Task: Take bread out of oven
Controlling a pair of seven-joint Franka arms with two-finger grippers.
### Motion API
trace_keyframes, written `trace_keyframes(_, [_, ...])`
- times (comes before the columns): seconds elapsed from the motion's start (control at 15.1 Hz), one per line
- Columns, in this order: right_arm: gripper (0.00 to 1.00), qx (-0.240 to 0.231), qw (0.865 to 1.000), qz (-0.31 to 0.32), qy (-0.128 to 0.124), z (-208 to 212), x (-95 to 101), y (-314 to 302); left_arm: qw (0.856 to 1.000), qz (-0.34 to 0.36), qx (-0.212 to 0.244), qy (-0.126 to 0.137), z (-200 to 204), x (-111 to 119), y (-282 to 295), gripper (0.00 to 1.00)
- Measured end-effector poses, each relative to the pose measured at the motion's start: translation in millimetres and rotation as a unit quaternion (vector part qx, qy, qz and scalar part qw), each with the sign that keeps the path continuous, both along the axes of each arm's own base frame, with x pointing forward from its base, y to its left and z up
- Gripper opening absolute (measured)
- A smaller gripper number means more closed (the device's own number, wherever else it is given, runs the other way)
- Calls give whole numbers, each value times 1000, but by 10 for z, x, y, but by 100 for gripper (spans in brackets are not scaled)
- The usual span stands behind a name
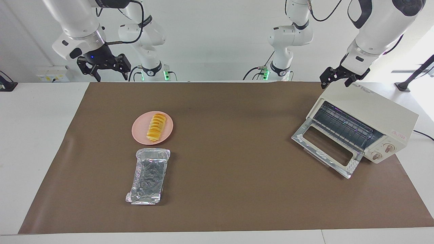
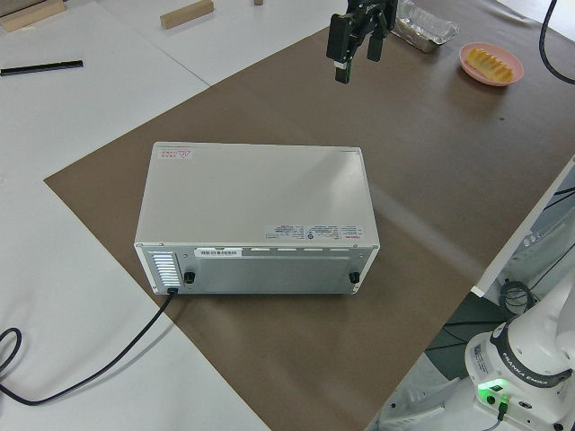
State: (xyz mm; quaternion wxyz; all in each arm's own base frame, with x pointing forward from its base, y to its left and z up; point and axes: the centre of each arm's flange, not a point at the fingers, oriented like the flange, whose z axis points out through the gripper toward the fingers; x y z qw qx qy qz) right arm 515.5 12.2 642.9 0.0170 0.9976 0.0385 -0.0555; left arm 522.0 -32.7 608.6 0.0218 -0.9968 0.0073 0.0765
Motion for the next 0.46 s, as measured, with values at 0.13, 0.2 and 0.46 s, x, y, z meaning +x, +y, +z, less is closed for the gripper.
trace_keyframes(0.13, [100, -2, 1000, -4, -1, 18, 51, -64, 1000, 0, 0, 0, 0, 0, 0, 100])
trace_keyframes(0.2, [100, -2, 1000, -7, 2, -4, 72, -97, 1000, 0, 0, 0, 0, 0, 0, 100])
trace_keyframes(0.46, [100, -1, 1000, -17, 12, -86, 114, -211, 1000, 0, 0, 0, 0, 0, 0, 100])
